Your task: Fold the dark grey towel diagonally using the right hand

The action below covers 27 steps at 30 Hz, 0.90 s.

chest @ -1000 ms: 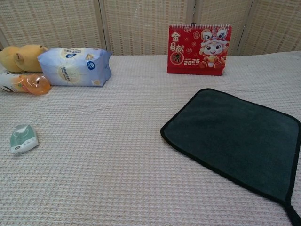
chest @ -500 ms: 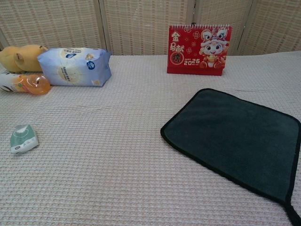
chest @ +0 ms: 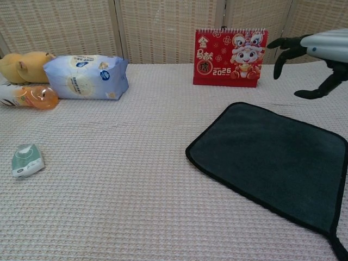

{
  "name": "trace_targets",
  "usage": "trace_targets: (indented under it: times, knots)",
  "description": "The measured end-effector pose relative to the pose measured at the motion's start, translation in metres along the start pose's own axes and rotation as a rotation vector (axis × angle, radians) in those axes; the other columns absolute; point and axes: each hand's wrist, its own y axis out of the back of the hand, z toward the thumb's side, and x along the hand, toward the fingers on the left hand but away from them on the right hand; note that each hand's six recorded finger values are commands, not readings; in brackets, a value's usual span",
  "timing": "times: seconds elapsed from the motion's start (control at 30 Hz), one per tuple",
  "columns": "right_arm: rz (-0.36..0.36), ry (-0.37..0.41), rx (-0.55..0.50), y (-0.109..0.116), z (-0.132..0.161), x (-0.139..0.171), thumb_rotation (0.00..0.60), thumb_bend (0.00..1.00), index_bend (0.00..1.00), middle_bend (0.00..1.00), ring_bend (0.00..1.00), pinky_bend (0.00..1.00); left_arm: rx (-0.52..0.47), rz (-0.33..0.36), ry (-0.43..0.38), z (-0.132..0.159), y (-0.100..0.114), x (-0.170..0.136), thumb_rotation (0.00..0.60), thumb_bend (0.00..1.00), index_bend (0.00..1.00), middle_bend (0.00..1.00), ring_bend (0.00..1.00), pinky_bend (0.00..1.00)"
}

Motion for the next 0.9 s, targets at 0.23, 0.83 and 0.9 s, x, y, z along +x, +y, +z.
trace_targets:
  times: [0.23,0.83,0.9]
  knots:
    - [0.062,0.048,0.042,-0.018,0.03,-0.055,0.6,0.41,0.39,0.05,0.0,0.0,-0.01,0.01,0.01,-0.003,0.004,0.0,0.6,0.71,0.04,0.0,0.0,0.0]
    - [0.152,0.06,0.025,-0.068,0.076,-0.122,0.6,0.41,0.43,0.05,0.01,0.0,-0.018,0.014,0.023,-0.008,0.008,-0.002,0.6,0.71,0.04,0.0,0.0,0.0]
    - [0.158,0.061,0.02,-0.07,0.081,-0.127,0.6,0.41,0.44,0.05,0.01,0.0,-0.02,0.019,0.025,-0.008,0.01,-0.003,0.6,0.71,0.04,0.0,0.0,0.0]
